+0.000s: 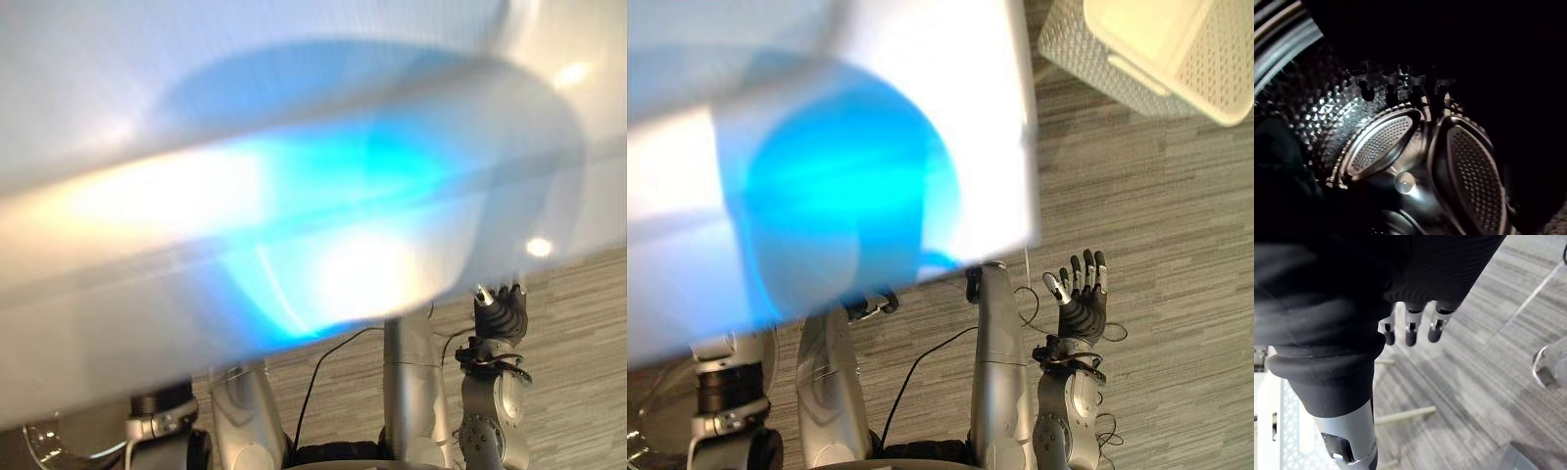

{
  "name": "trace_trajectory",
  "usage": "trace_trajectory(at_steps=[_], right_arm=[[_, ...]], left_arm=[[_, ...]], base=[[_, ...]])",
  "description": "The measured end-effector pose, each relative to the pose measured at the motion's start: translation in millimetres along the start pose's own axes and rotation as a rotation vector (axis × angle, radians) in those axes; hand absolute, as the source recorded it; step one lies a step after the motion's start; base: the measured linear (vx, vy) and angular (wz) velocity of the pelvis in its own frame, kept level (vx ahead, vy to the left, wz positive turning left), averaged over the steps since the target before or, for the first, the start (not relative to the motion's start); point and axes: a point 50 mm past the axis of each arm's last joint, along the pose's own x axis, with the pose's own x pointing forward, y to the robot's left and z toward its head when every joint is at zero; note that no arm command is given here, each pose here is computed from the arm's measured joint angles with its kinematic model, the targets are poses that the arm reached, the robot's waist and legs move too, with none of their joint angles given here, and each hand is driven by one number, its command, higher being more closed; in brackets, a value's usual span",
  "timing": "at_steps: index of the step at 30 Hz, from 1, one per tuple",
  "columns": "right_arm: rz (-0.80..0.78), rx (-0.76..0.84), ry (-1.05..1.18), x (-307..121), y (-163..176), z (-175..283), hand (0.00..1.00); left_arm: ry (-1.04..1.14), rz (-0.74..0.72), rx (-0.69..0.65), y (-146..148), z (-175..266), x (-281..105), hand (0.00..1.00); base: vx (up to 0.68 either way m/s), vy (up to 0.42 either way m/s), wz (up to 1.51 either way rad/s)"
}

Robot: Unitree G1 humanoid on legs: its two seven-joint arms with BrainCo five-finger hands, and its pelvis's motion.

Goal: Pick up the laundry basket with both hands and put the clothes into the washing machine.

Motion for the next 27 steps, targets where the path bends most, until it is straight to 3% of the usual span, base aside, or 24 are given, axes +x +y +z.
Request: trace_trajectory(at_steps=[2,5,7,12,27], right_arm=[[0.007,0.008,-0.009,1.0,3.1,0.0,0.00],[-0.019,0.025,-0.012,1.1,4.3,-3.5,0.00],[0.044,0.058,0.021,2.6,21.9,-11.9,0.00],[0.017,0.053,0.042,3.5,20.0,-17.3,0.00],[-0.138,-0.017,0.173,-4.6,-7.7,-40.9,0.00]], left_arm=[[0.089,-0.019,0.041,2.6,-17.4,-22.1,0.00],[0.204,-0.160,0.011,-30.9,-39.4,-52.3,0.00],[0.275,-0.145,0.005,-31.9,-52.6,-63.7,0.00],[0.348,0.001,0.081,11.1,-64.2,-84.0,0.00],[0.694,0.110,0.290,58.4,-120.5,-134.5,0.00]], base=[[0.24,0.120,0.02],[0.17,0.079,0.71],[0.05,-0.115,0.48],[0.00,-0.126,-0.17],[-0.13,-0.086,0.11]])
